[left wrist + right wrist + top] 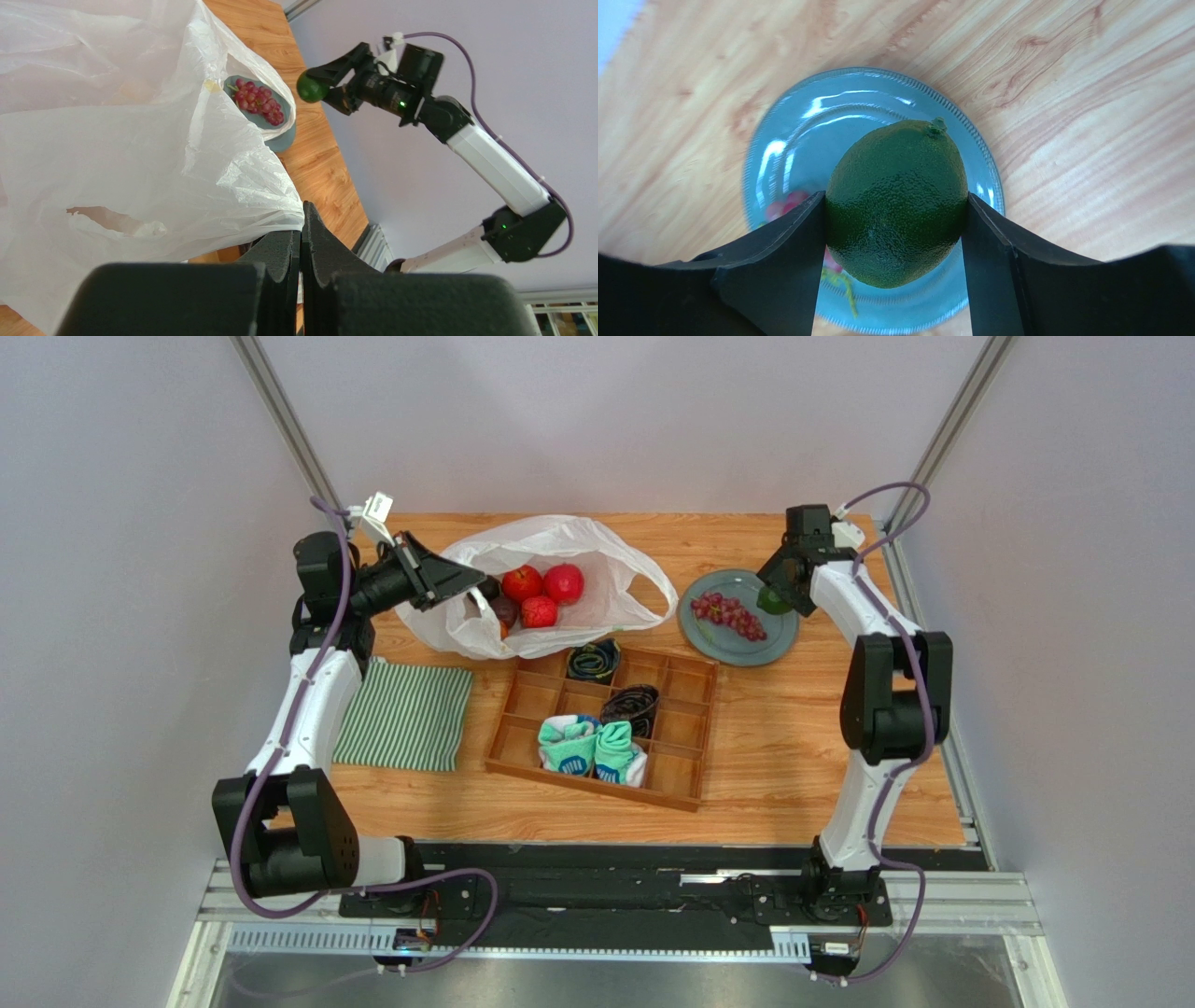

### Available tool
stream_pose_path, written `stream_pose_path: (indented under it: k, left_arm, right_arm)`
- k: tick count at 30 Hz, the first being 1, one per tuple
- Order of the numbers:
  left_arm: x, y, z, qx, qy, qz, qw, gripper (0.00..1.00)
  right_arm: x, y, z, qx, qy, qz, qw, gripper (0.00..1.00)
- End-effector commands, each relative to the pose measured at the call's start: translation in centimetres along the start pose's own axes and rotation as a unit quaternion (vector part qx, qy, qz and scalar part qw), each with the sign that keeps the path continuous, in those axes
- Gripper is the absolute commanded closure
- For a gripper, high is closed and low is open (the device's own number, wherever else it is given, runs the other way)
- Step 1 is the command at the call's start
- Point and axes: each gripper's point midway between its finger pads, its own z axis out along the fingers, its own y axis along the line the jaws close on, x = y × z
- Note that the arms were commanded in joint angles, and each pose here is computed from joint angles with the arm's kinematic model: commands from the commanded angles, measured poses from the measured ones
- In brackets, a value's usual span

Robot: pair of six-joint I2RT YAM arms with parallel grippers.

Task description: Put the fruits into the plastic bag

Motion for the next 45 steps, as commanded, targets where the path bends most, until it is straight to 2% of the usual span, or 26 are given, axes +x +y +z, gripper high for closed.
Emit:
stream_pose_path:
  k: [1,2,3,8,12,18,22,23,24,26,34,40,45]
  left_arm:
    - [-0.7,-1.9,-0.6,0.021,-0.011,0.033,0.999,1.00]
    - [-0.6,-1.9,-0.7,0.021,-0.010,0.032,0.999,1.00]
    - [-0.7,-1.9,-0.6,0.021,-0.010,0.032,0.999,1.00]
    - [-0.7,-1.9,-0.7,0.021,-0.011,0.033,0.999,1.00]
    - [-0.7,-1.9,-0.7,0.020,-0.012,0.034,0.999,1.00]
    - [-0.7,-1.9,-0.7,0.020,-0.012,0.034,0.999,1.00]
    - [-0.7,-2.1,-0.7,0.020,-0.012,0.037,0.999,1.00]
    - [-0.8,-2.1,-0.7,0.020,-0.014,0.039,0.999,1.00]
    - [-0.7,-2.2,-0.7,0.021,-0.013,0.038,0.999,1.00]
    - [-0.8,-2.1,-0.8,0.020,-0.013,0.038,0.999,1.00]
    - [-0.8,-2.3,-0.8,0.021,-0.012,0.040,0.999,1.00]
    - [-0.8,-2.3,-0.8,0.021,-0.013,0.040,0.999,1.00]
    - [-0.7,-2.3,-0.8,0.021,-0.012,0.039,0.999,1.00]
  right_arm:
    - [-3.3,6.2,-7.1,-0.133,-0.113,0.022,0.984,0.68]
    - [-3.4,7.6,-8.2,-0.166,-0.128,0.011,0.978,0.68]
    - [-1.3,9.0,-9.3,-0.188,-0.122,-0.012,0.975,0.68]
    - [2.5,15.2,-15.7,-0.297,-0.151,-0.075,0.940,0.68]
    - [8.3,19.5,-19.4,-0.385,-0.133,-0.127,0.904,0.68]
    - [15.3,24.0,-18.7,-0.444,-0.053,-0.140,0.883,0.69]
    - [18.6,26.5,-17.5,-0.434,-0.021,-0.163,0.886,0.70]
    - [18.2,28.0,-18.4,-0.444,-0.025,-0.157,0.882,0.70]
    - [19.6,28.2,-16.9,-0.433,-0.013,-0.165,0.886,0.70]
    - [19.8,29.3,-17.0,-0.429,-0.012,-0.159,0.889,0.70]
    - [23.1,29.9,-13.8,-0.396,0.026,-0.146,0.906,0.68]
    - [25.0,29.4,-12.5,-0.370,0.052,-0.148,0.916,0.57]
    - [25.7,29.7,-12.1,-0.370,0.061,-0.151,0.915,0.43]
